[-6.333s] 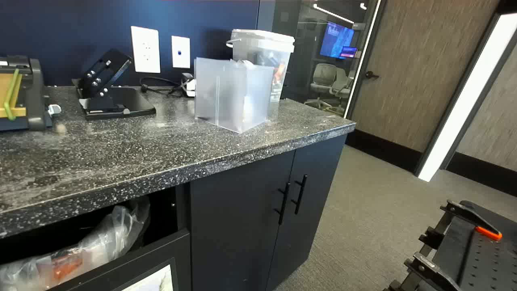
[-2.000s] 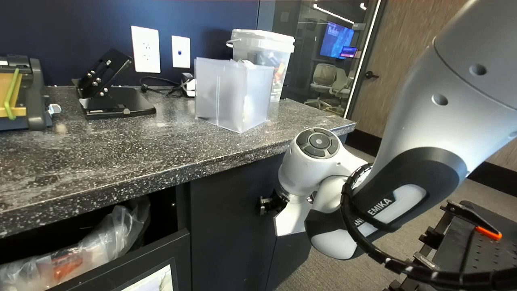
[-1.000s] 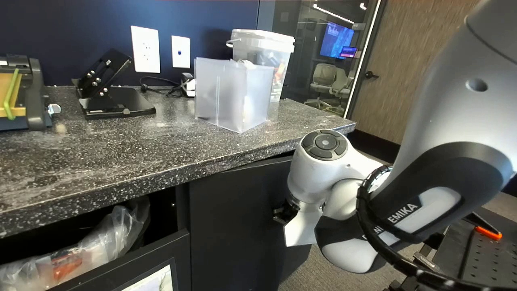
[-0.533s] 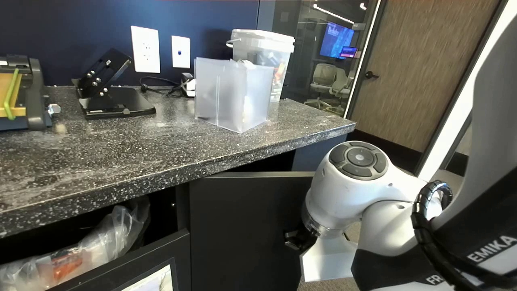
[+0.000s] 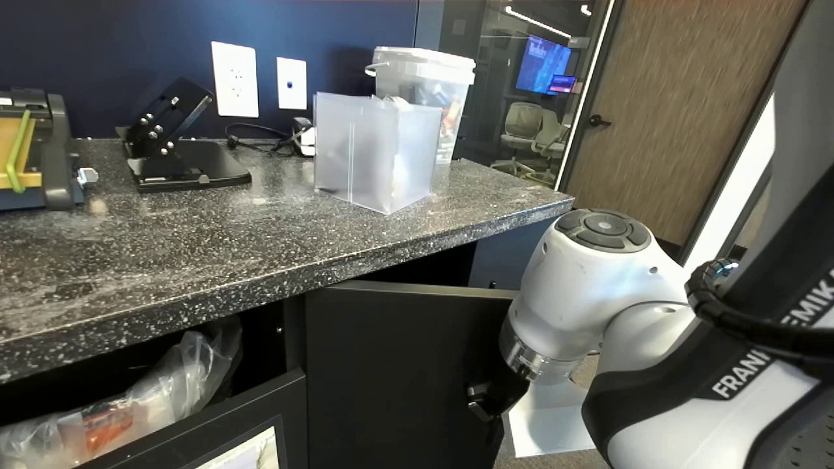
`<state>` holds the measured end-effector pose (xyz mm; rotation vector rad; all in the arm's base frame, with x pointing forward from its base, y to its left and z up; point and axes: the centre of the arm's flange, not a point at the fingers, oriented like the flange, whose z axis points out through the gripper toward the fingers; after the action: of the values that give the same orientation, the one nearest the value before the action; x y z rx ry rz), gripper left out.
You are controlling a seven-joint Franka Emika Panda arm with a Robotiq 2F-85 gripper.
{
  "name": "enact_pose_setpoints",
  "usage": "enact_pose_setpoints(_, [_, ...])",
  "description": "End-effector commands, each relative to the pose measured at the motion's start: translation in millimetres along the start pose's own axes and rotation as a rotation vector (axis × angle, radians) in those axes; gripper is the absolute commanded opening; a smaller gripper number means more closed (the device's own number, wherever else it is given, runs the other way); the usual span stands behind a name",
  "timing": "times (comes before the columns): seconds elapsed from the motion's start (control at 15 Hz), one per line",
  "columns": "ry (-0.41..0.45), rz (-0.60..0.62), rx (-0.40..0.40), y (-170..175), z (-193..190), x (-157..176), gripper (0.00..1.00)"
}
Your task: Open the left door of the cabinet on the right
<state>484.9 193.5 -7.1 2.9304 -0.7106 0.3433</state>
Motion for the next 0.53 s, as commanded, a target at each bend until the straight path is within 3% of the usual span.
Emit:
enact_pose_setpoints(0.0, [-0.141,-0.102,0.033,-8.9,-74.5,17.1,0.04])
enact_pose_setpoints(0.2, [-0.231,-0.148,0.036,-8.8,-83.4,15.0,0.04])
enact_pose_setpoints(0.27, [-0.274,-0.177,0.027,-11.0,-92.0,14.9,0.14])
enact_pose_setpoints(0.33, [-0.317,-0.204,0.021,-16.7,-108.0,17.3,0.40])
enact_pose_setpoints(0.47, [-0.408,-0.252,0.005,-25.4,-149.3,22.9,0.41])
